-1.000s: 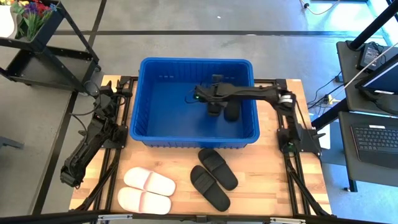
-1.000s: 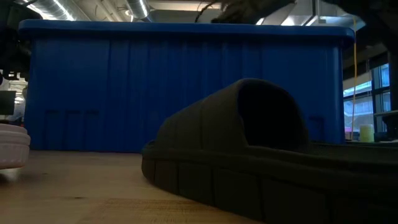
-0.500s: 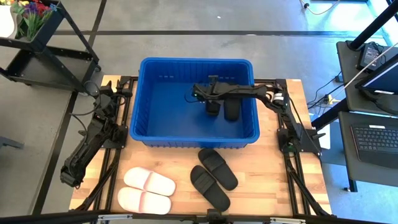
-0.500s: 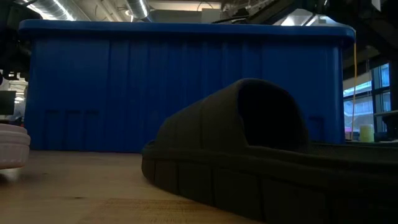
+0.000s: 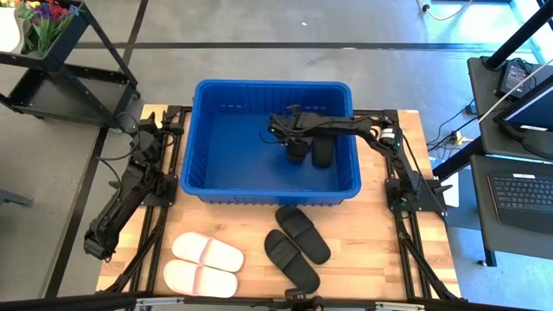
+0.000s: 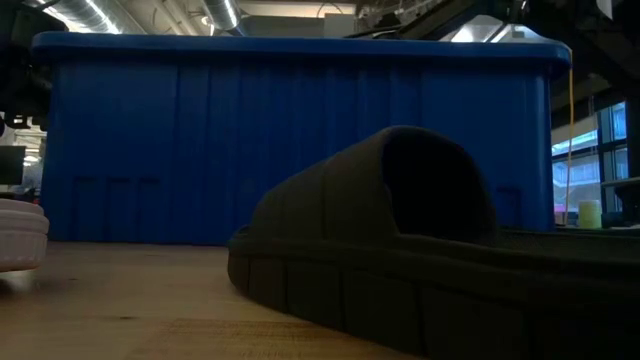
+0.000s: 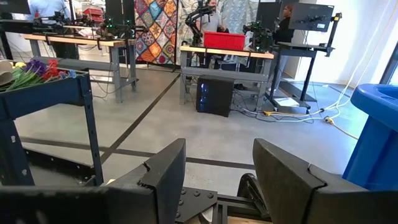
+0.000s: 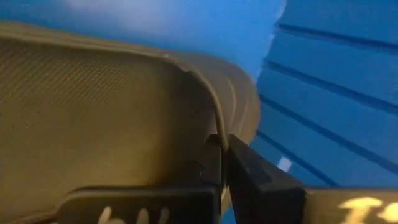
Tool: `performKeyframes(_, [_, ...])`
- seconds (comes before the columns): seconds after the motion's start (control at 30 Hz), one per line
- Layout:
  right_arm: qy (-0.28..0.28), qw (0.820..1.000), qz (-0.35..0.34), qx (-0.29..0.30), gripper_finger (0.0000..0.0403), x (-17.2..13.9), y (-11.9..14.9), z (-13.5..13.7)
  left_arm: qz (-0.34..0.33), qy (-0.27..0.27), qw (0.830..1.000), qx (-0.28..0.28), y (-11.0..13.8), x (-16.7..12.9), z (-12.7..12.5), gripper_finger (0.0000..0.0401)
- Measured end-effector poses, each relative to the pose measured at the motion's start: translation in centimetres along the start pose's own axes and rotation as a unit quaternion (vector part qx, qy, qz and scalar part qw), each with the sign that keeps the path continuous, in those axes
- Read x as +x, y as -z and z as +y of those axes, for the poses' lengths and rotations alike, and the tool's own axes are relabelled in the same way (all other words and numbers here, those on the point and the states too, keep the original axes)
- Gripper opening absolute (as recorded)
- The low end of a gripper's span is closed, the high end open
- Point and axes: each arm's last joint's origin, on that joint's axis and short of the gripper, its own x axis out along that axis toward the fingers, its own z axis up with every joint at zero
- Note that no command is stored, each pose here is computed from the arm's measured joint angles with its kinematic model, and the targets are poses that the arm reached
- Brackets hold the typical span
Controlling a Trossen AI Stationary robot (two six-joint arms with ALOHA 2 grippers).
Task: Pick and place slides into bin
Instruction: Put the black slide into the blue container
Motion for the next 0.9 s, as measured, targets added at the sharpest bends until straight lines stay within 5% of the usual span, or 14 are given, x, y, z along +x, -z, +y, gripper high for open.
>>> performKeyframes(0.7, [-0.061, 0.998, -0.007, -0.002, 0.0088, 0.12, 0.35, 0.64, 0.0, 0.0, 1.0, 0.0, 0.0, 0.0, 0.0, 0.0183])
performKeyframes(0.9, [-0.078, 0.997, -0.017, 0.015, 0.0139, 0.11, 0.29, 0.73, 0.0, 0.0, 1.0, 0.0, 0.0, 0.0, 0.0, 0.0183])
